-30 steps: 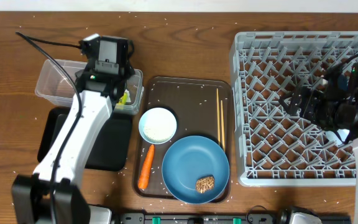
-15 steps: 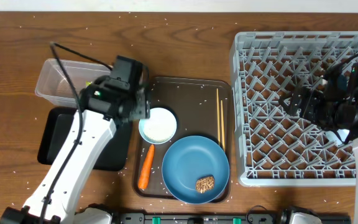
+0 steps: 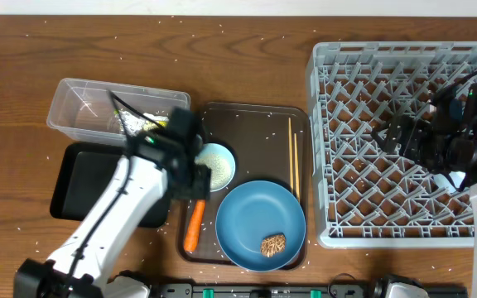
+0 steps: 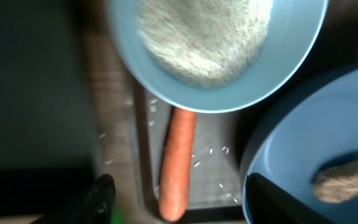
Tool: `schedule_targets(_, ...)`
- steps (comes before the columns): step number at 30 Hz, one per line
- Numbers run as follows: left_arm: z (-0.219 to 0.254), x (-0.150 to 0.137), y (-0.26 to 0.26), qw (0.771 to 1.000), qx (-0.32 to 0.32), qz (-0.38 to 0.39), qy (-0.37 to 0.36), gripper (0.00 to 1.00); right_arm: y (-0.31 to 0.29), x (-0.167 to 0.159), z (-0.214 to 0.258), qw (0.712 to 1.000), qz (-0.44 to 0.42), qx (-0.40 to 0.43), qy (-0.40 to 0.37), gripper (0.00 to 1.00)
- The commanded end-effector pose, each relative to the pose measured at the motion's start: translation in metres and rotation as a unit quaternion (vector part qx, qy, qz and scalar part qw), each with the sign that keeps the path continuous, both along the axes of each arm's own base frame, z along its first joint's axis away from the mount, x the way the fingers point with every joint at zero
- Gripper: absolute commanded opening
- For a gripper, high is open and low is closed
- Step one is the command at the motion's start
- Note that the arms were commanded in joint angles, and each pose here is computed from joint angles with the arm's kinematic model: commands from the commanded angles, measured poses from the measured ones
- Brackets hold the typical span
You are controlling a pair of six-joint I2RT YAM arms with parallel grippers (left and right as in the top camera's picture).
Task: Sort waste into correct bins and load items into the dishwasher rack
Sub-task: 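Reach the left gripper down and grasp the orange carrot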
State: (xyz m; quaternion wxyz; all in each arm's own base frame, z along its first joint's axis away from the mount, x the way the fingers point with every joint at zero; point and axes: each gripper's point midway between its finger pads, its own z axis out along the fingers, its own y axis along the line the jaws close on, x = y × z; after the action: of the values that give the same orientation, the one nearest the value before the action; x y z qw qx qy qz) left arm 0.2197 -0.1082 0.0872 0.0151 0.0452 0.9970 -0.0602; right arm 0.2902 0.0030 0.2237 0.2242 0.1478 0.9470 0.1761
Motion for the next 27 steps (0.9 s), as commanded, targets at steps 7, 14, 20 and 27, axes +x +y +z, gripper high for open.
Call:
schedule_targets(7, -0.056, -0.038, 0.006, 0.999, 0.031, 0.009, 0.033, 0.68, 0.004, 0.001, 0.000, 1.000, 0.014, -0.003, -0.004, 0.93)
schedule_targets(14, -0.073, -0.047, -0.002, 0.999, -0.004, 0.007, 0.042, 0.68, 0.004, 0.002, 0.000, 1.000, 0.014, -0.002, -0.005, 0.93)
schedule_targets(20, -0.078, -0.049, -0.005, 0.999, -0.016, 0.006, 0.042, 0.59, 0.004, 0.002, 0.000, 1.000, 0.014, -0.002, -0.005, 0.93)
schedule_targets(27, -0.086, -0.044, -0.008, 0.999, -0.018, 0.007, 0.038, 0.53, 0.004, 0.002, 0.000, 1.000, 0.014, -0.002, -0.005, 0.93)
